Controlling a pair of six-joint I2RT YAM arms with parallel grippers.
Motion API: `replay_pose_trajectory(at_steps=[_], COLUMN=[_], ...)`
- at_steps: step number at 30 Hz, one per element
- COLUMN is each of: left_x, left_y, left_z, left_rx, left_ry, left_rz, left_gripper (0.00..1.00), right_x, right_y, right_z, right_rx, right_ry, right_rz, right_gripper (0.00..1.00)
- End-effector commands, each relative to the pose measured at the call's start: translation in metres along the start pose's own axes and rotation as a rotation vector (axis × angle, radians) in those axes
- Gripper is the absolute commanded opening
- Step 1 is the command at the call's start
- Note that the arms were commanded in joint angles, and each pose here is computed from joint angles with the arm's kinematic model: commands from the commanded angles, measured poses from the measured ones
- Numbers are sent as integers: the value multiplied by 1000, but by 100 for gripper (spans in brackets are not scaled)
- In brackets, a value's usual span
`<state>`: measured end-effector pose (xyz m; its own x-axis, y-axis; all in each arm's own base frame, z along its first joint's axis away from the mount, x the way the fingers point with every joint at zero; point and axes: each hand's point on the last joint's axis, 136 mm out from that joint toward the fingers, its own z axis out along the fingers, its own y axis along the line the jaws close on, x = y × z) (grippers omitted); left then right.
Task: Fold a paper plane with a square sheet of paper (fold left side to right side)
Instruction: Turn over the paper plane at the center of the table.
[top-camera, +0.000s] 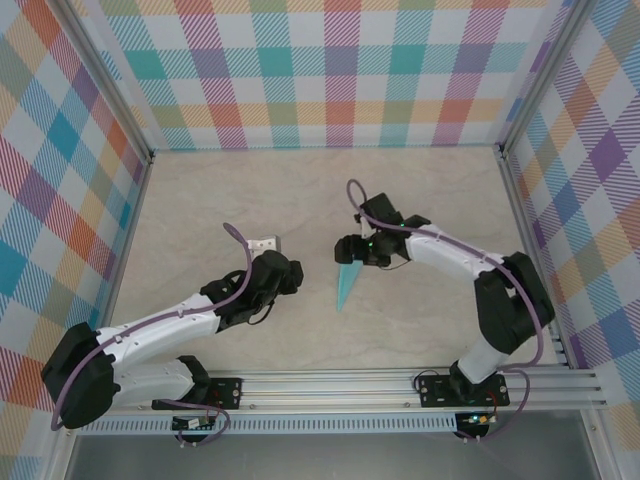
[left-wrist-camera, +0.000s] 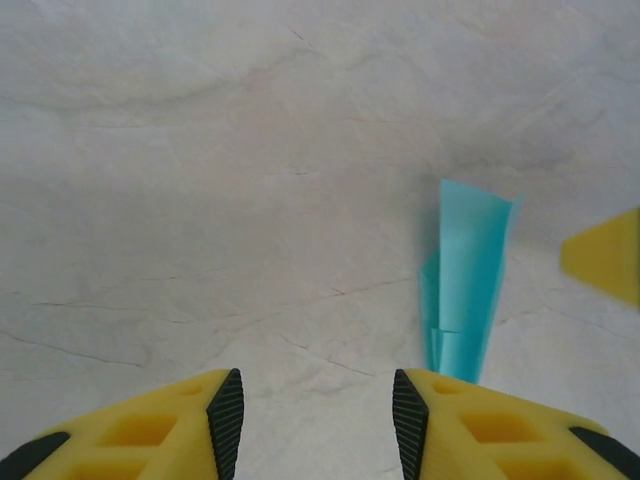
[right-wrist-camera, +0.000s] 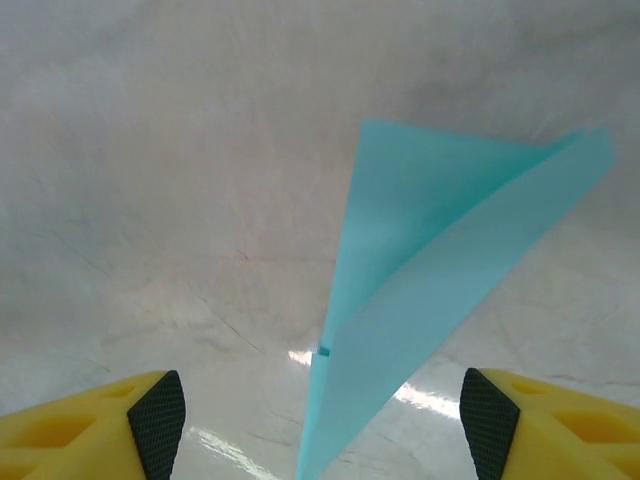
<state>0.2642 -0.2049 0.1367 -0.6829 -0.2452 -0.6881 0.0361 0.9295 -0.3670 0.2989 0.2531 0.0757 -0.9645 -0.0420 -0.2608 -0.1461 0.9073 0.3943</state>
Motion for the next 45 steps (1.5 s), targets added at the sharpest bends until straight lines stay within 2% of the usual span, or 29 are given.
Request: replay_pose_trajectory(at_steps=[1,5,10,11,14,18,21,23,28,30,33,37,41,45], left_x=[-7,-8,-11,-10,-13,-20,-19,-19,-20,-21,-23,-30,-38,-41], left_y=[11,15,18,19,21,24,31,33,37,38,40,37,32,28], left_z=[-7,-11,-15,-15,-19,-26,-32,-35,-40,-43,-46,-47,-48,-46], left_rx=[-43,-38,-48,-53,-60,-71,-92,-92,-91,-94,-102,-104,-115,-102], left_ry=[-43,-56,-71,-71,-81,-100,-98,-105,-112,-113,-122,-138,-150,-165], left_rz=[-12,-24,-23,-21,-21,-32,-37,-50,-68,-68,-67,-53,-27,-18], left_gripper=[47,48,48,48,49,49,50,50,50,50,51,55,60,69], right_x=[7,12,7,5,-4,-3,0,5,26,29,29,24,29,42], right_y=[-15,-19,3,9,28,49,45,32,-23,-45,-60,-76,-84,-60], right_z=[14,22,8,2,-22,-43,-48,-41,4,10,-2,-37,-71,-79], right_rx=[130,158,73,46,-45,-239,-379,-410,-346,-316,-214,-44,82,52], right_ry=[32,53,16,0,-66,-119,-139,-124,-20,-10,-28,-71,-89,-82], right_rz=[60,70,18,4,-49,-99,-72,-40,47,106,103,100,115,120], right_gripper=[71,56,15,9,2,4,6,8,14,19,33,50,55,55])
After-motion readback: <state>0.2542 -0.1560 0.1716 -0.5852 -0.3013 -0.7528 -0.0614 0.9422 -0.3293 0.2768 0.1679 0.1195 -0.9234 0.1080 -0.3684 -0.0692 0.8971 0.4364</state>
